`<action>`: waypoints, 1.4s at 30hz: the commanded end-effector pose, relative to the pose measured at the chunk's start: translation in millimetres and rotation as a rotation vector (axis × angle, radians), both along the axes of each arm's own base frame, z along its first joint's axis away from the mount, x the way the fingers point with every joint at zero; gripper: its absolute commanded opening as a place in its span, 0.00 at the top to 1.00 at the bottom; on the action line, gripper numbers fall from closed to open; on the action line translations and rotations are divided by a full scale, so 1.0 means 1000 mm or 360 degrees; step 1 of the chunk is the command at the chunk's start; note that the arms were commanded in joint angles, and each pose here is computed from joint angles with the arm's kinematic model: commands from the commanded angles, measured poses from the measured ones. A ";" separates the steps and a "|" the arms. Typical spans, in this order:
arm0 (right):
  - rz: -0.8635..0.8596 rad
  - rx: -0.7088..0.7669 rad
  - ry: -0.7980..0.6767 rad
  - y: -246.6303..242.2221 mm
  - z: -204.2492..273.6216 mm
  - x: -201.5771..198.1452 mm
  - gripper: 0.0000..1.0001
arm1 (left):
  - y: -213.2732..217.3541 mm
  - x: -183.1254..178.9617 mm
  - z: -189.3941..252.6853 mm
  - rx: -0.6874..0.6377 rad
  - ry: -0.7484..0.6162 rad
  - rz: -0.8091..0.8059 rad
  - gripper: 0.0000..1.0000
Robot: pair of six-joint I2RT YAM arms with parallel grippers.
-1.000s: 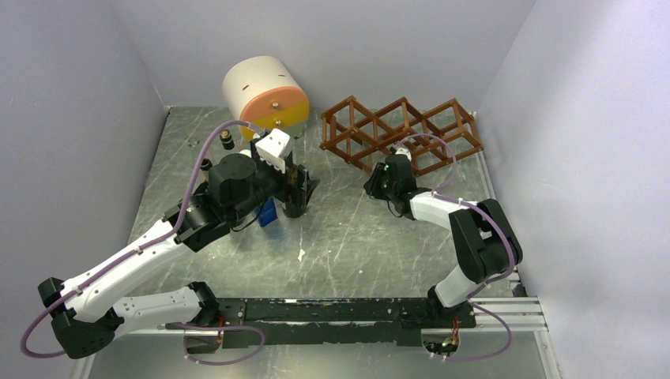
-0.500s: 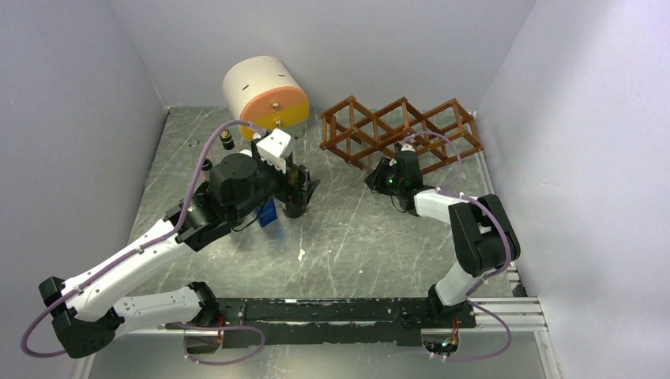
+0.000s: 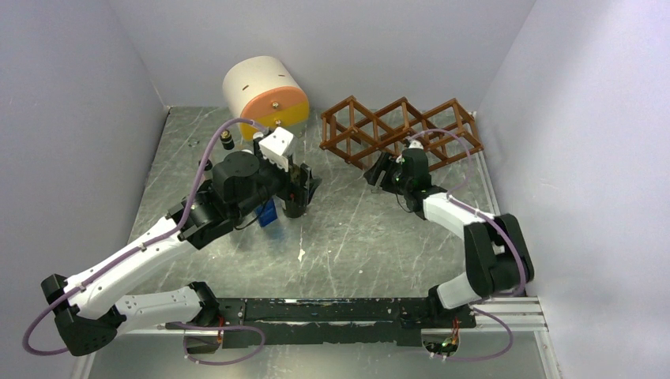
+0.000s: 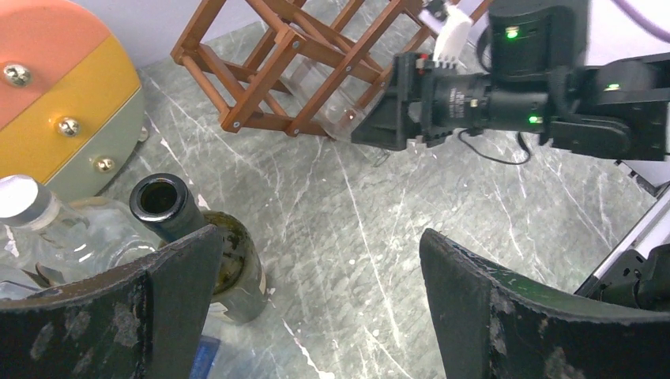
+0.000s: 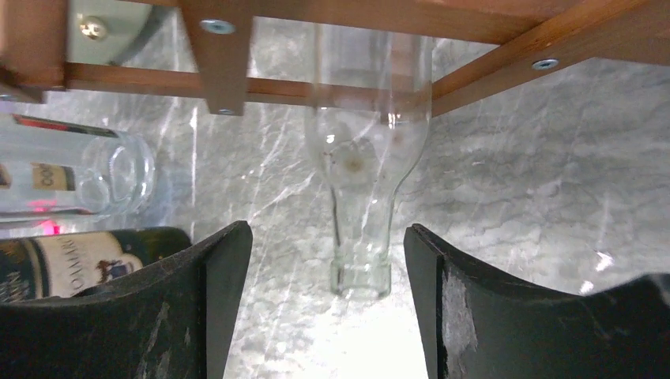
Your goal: Put the wine bottle on the wine rack
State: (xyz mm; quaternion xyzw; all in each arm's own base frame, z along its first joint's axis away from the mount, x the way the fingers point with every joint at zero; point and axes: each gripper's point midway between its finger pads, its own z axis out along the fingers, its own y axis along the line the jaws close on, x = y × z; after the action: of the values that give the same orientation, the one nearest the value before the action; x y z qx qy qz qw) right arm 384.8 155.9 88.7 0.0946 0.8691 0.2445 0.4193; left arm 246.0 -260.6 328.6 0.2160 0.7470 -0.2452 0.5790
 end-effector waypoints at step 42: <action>0.1030 -0.0314 -0.0876 0.239 0.191 -0.063 0.41 | 0.097 -0.010 0.117 -0.0391 -0.0568 0.0459 0.02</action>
State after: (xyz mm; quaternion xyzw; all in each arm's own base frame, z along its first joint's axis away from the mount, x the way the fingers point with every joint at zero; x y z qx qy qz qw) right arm 306.5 387.6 269.0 -0.2988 0.7361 0.3178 0.5175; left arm 234.4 -168.3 441.8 0.0870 0.6271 -0.2123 0.7444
